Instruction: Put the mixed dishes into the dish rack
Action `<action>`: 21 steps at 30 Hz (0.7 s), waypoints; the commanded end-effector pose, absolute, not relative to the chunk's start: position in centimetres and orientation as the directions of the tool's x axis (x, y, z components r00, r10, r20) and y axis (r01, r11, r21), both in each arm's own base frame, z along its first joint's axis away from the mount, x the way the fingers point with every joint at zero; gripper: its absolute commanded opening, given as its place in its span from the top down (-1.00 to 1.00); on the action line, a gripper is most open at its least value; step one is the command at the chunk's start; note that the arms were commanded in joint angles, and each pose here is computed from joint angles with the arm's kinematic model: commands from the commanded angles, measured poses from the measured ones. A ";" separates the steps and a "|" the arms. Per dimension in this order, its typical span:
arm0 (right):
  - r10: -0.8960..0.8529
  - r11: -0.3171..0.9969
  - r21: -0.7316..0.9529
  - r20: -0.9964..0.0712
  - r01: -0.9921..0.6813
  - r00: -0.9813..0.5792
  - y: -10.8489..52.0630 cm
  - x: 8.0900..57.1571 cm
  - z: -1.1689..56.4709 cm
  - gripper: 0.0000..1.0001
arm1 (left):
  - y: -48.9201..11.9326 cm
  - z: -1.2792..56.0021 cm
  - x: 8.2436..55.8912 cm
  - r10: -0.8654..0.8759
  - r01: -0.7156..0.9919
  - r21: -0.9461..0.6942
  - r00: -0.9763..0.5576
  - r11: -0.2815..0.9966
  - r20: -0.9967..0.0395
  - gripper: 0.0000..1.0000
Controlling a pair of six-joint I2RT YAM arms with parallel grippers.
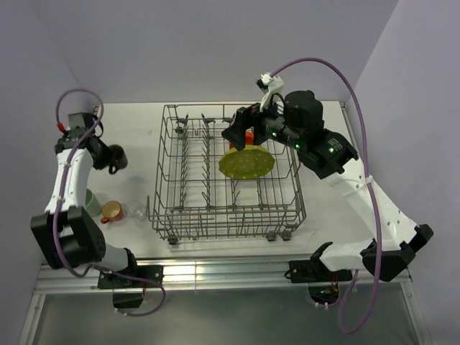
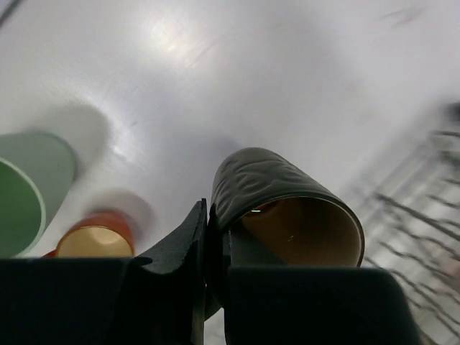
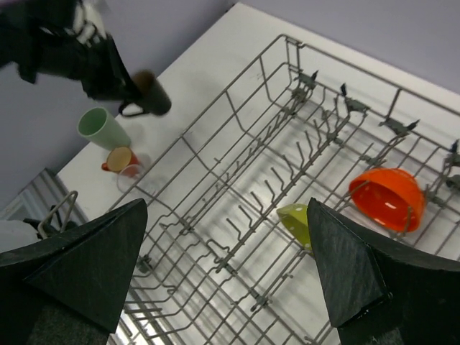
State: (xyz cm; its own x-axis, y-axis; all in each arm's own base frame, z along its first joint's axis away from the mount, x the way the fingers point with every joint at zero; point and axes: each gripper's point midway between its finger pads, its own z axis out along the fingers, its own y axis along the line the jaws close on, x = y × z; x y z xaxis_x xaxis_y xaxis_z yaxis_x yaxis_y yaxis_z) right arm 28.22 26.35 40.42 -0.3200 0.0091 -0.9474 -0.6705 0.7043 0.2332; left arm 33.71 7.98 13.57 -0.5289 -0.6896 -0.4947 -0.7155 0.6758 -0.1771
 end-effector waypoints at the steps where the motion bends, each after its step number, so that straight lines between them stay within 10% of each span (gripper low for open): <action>1: 0.046 0.640 0.296 -0.936 -0.709 -0.349 27.9 27.4 42.1 -0.99 | 6.3 26.6 35.2 -0.686 -0.571 -0.436 -0.350 0.696 -0.638 1.00; 13: 0.167 0.285 0.439 -0.898 -0.852 -0.407 32.0 22.8 46.0 -0.93 | -9.7 45.4 29.5 -0.747 0.301 -0.855 -0.418 0.423 -0.517 1.00; 21: 0.197 -0.034 0.494 -0.849 -0.869 -0.490 33.8 19.2 47.2 -0.79 | -15.3 46.4 24.9 -0.692 0.481 -0.872 -0.600 0.088 -0.401 1.00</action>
State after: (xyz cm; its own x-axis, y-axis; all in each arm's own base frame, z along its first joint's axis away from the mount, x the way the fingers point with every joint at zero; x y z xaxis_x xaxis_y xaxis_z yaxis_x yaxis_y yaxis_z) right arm 21.99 33.62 43.63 -0.5102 0.1508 -0.8467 -0.8333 0.1568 0.5300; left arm 28.91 -13.06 40.81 -0.5550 -0.7424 -0.3754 0.2657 0.2694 -0.9256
